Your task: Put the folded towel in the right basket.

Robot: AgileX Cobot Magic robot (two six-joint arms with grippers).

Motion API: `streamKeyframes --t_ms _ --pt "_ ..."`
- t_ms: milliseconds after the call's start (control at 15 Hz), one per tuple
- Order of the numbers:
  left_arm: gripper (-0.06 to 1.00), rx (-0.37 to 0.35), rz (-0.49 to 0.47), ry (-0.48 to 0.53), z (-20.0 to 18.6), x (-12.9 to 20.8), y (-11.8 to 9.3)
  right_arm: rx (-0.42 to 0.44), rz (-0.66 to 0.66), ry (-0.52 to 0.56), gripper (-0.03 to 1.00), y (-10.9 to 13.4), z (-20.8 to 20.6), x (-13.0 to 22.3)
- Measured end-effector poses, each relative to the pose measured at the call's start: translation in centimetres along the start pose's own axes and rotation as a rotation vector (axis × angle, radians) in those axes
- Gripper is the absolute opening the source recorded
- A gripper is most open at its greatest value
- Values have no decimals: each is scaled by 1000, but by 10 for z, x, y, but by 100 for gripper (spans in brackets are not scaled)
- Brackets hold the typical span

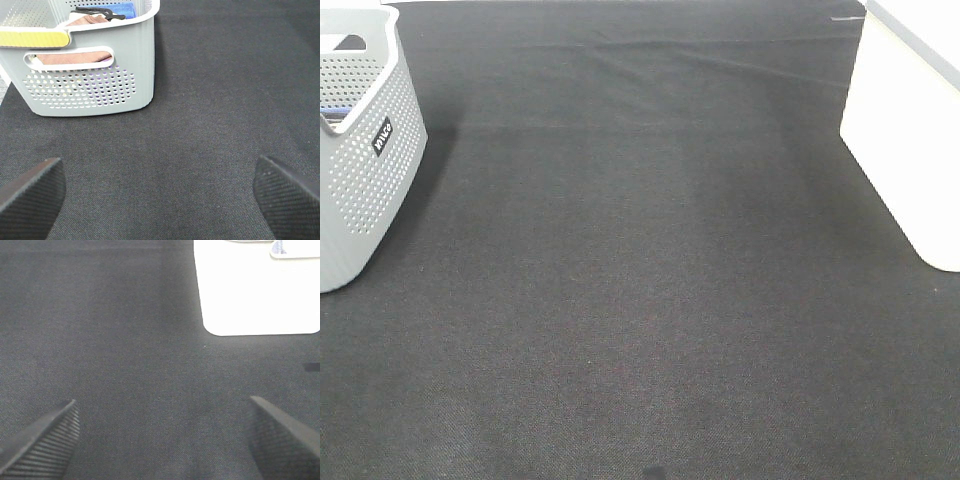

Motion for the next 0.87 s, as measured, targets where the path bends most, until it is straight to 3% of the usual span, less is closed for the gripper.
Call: streamKeyframes --t_ms 867 --pt "97 0 0 0 0 0 0 0 0 -1 84 0 0 0"
Point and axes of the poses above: a point on each arm's last joint axis where the gripper is mounted, z pointing out along that axis toward the gripper, y along the wrist's bending axis when the last joint is at zero, x = y × z, the point moved 9 cm from there along z, pointing out along that axis toward the gripper, and after that the axes turned 13 degrees about -z, right-handed, at the moved point
